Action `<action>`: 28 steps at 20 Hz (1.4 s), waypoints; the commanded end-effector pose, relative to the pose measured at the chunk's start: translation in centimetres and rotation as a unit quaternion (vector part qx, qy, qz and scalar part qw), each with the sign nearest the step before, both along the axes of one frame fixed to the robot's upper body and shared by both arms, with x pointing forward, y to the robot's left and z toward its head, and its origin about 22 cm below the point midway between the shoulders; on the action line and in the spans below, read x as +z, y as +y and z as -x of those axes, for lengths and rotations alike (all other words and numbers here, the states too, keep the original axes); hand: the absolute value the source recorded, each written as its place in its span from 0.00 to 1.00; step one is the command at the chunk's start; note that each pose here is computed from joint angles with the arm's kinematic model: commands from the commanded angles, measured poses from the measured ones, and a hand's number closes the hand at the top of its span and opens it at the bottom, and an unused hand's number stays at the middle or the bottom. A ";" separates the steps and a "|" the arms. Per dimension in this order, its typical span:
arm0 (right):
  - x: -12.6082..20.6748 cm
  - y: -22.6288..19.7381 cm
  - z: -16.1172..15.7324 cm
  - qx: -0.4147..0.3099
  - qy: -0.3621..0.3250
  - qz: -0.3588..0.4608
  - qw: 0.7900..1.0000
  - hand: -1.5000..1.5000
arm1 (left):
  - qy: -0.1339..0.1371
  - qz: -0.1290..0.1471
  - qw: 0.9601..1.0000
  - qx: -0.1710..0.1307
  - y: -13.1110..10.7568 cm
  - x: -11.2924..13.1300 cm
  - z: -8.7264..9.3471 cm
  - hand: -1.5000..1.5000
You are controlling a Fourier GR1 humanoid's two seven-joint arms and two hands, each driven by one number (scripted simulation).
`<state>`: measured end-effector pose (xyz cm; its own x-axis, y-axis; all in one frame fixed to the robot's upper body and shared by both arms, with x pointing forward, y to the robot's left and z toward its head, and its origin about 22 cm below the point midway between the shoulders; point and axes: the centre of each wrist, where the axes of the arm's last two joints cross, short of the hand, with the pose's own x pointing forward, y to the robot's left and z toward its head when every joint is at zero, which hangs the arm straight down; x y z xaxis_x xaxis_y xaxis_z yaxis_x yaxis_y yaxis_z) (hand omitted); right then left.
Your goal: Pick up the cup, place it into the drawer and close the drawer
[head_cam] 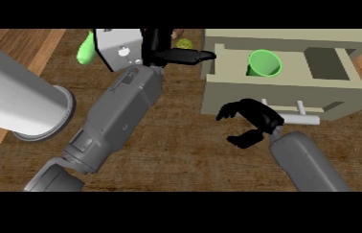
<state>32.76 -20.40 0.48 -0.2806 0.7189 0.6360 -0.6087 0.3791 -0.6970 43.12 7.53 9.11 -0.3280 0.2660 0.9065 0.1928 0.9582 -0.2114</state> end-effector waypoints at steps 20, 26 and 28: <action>9.4 -8.8 -11.2 -0.174 -0.125 -0.106 0.971 1.00 | 0.002 0.006 0.999 -0.041 8.0 -2.9 1.7 0.00; 11.2 -10.5 -11.2 -0.171 -0.137 -0.117 0.969 1.00 | 0.006 0.001 0.999 -0.050 8.3 -3.0 1.9 0.00; 11.0 -11.1 -10.9 -0.169 -0.134 -0.127 0.968 1.00 | 0.003 0.009 0.998 -0.066 8.1 -2.8 2.0 0.00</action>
<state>40.59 -28.52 3.00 -0.1915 0.5318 0.8249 -0.4795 0.6827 -0.5514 41.23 15.73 6.19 -0.2910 0.3071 0.9061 0.2877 0.9313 -0.2233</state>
